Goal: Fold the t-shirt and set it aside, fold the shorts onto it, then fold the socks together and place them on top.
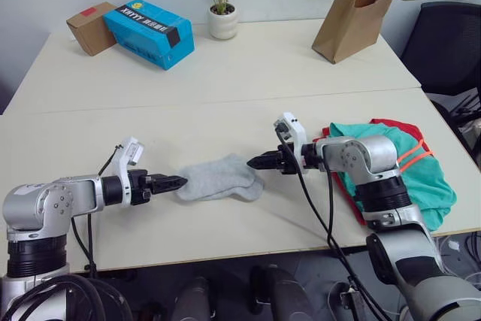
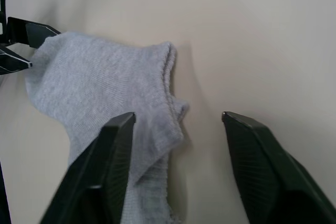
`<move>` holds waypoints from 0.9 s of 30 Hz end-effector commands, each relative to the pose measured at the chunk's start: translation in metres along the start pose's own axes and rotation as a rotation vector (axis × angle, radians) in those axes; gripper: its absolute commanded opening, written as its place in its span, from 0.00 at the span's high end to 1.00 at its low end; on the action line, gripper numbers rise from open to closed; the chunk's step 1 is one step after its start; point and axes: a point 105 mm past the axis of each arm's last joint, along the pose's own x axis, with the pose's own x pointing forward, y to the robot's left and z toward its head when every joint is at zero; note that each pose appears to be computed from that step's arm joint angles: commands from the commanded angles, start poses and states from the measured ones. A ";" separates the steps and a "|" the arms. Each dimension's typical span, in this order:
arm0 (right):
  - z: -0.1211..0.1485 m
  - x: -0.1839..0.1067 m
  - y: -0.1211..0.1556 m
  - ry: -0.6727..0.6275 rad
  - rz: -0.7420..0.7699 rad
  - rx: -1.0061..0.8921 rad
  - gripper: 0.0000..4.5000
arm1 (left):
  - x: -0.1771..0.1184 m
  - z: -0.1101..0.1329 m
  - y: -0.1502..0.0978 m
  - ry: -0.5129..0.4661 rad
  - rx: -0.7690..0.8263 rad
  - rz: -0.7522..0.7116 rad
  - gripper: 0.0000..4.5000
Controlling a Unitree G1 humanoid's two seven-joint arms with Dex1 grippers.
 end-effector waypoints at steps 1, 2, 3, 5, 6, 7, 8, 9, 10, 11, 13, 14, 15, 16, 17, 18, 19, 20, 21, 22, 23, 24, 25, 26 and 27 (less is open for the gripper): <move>0.008 -0.001 0.011 -0.038 0.039 -0.024 0.69 | -0.002 0.001 -0.004 -0.009 0.025 -0.008 0.46; 0.007 0.000 0.011 -0.037 0.042 -0.023 0.77 | -0.002 0.000 -0.003 -0.005 0.024 -0.006 0.54; 0.007 0.000 0.012 -0.038 0.048 -0.020 0.85 | -0.002 0.000 -0.003 -0.008 0.026 -0.007 0.61; 0.007 -0.001 0.015 -0.039 0.067 -0.010 1.00 | -0.002 0.002 -0.006 -0.014 0.029 -0.024 0.76; 0.008 -0.001 0.016 -0.042 0.076 -0.006 1.00 | -0.002 0.004 -0.006 -0.022 0.035 -0.027 0.83; 0.009 -0.002 0.017 -0.045 0.085 -0.003 1.00 | -0.002 0.005 -0.006 -0.030 0.038 -0.025 0.91; 0.009 -0.004 0.019 -0.049 0.096 -0.002 1.00 | -0.002 0.007 -0.006 -0.036 0.041 -0.023 0.98; 0.010 -0.005 0.020 -0.055 0.103 -0.001 1.00 | -0.002 0.008 -0.005 -0.044 0.043 -0.024 0.99; 0.012 -0.007 0.020 -0.063 0.108 0.000 1.00 | -0.002 0.009 -0.006 -0.051 0.046 -0.029 0.99; 0.014 -0.008 0.021 -0.071 0.113 -0.001 1.00 | -0.002 0.011 -0.008 -0.060 0.052 -0.042 0.99; 0.018 -0.013 0.027 -0.095 0.148 -0.006 1.00 | -0.002 0.015 -0.011 -0.074 0.056 -0.061 0.99; 0.019 -0.015 0.030 -0.102 0.168 -0.009 1.00 | -0.002 0.015 -0.012 -0.077 0.056 -0.065 0.99; 0.020 -0.017 0.033 -0.108 0.184 -0.012 1.00 | -0.002 0.016 -0.012 -0.077 0.058 -0.068 0.99; 0.020 -0.020 0.035 -0.112 0.197 -0.013 1.00 | -0.003 0.016 -0.013 -0.077 0.058 -0.072 0.99; 0.020 -0.023 0.037 -0.116 0.207 -0.012 1.00 | -0.004 0.016 -0.014 -0.075 0.061 -0.077 0.99; 0.020 -0.025 0.039 -0.119 0.215 -0.009 1.00 | -0.004 0.016 -0.015 -0.074 0.062 -0.081 0.99; 0.018 -0.028 0.041 -0.117 0.225 -0.006 1.00 | -0.005 0.017 -0.015 -0.074 0.064 -0.085 0.99; 0.016 -0.032 0.042 -0.115 0.233 -0.005 1.00 | -0.007 0.018 -0.016 -0.074 0.068 -0.089 0.99; 0.014 -0.036 0.043 -0.113 0.237 -0.003 1.00 | -0.007 0.018 -0.017 -0.074 0.070 -0.090 0.99; 0.012 -0.039 0.043 -0.115 0.237 -0.001 1.00 | -0.009 0.019 -0.017 -0.074 0.075 -0.088 0.99; 0.011 -0.042 0.043 -0.121 0.228 0.002 1.00 | -0.010 0.020 -0.017 -0.075 0.083 -0.090 0.99; 0.010 -0.045 0.041 -0.128 0.215 0.006 1.00 | -0.011 0.021 -0.017 -0.074 0.089 -0.092 0.99; 0.010 -0.048 0.041 -0.133 0.208 0.010 1.00 | -0.011 0.022 -0.017 -0.073 0.094 -0.092 0.99; 0.010 -0.051 0.042 -0.139 0.205 0.015 1.00 | -0.011 0.024 -0.017 -0.072 0.100 -0.094 0.99; 0.009 -0.054 0.043 -0.145 0.203 0.021 1.00 | -0.010 0.025 -0.017 -0.066 0.107 -0.097 0.99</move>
